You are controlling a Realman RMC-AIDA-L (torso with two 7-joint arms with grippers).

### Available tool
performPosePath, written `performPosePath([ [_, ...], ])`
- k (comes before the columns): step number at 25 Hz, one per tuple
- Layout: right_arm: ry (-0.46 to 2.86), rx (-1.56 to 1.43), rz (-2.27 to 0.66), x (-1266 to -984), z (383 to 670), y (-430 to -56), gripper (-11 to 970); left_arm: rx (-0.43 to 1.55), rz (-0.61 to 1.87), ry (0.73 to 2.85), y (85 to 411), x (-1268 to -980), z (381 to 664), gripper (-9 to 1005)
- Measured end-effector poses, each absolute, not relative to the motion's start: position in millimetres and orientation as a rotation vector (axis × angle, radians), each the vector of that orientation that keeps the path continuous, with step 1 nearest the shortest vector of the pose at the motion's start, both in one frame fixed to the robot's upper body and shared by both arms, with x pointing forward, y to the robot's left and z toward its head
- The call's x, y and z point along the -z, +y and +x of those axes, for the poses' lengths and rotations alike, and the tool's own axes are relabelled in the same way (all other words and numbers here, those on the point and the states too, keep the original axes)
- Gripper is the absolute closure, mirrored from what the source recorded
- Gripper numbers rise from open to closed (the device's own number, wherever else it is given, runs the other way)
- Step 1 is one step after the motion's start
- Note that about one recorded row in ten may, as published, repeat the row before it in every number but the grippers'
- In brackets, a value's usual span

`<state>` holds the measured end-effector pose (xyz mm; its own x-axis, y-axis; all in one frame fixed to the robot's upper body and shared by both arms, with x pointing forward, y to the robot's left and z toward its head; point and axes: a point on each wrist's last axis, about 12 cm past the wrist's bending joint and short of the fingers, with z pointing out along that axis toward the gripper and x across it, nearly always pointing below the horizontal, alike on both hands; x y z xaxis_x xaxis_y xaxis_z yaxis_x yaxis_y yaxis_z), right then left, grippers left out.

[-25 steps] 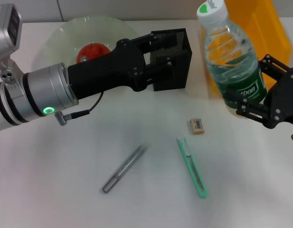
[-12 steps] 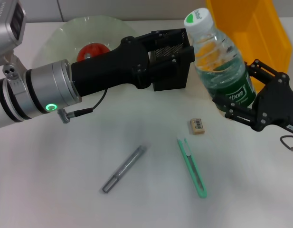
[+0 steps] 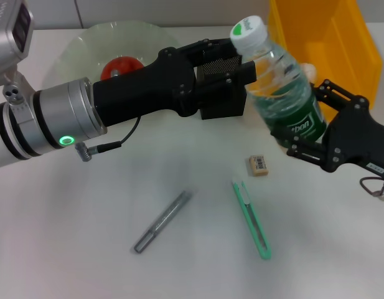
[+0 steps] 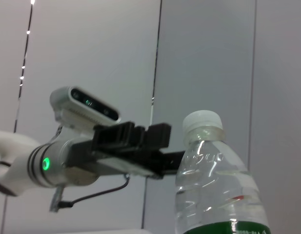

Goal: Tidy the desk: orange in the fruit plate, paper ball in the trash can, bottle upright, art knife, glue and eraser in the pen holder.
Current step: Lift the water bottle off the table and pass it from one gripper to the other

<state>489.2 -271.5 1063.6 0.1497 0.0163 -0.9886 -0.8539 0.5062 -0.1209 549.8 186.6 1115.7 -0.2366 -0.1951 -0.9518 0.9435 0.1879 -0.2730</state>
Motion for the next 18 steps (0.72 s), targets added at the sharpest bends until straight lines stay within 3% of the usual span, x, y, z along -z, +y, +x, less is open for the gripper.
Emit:
performPosePath([
  [18, 1.272, -0.799, -0.889, -1063, 499, -254, 196, 1.308, 0.783, 1.366, 187, -1114, 549, 372],
])
